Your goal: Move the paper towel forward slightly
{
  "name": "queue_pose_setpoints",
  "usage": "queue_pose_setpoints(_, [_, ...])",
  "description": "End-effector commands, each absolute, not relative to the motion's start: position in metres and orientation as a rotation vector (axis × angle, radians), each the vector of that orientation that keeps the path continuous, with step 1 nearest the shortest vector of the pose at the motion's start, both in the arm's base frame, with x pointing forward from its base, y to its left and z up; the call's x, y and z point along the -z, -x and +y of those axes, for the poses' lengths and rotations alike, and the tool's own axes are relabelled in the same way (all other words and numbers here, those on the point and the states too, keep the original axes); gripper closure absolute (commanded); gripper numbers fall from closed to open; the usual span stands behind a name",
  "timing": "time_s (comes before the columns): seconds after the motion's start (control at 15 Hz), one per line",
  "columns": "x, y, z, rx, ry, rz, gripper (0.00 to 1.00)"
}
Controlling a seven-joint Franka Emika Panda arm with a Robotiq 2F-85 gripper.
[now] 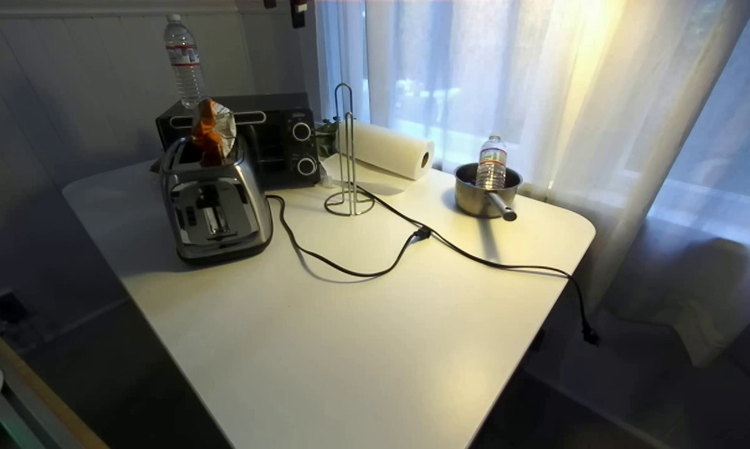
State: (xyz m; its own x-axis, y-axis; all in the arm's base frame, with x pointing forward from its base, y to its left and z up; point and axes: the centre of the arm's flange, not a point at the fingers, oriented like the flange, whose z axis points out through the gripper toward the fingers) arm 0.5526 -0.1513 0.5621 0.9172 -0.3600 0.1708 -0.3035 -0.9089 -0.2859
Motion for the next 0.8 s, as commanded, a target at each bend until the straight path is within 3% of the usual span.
queue_pose_setpoints(0.0, [-0.559, -0.563, -0.159, 0.326, 2.803, 0.513, 0.0])
queue_pose_setpoints(0.73, [-0.554, -0.587, -0.172, 0.332, 2.782, 0.532, 0.0])
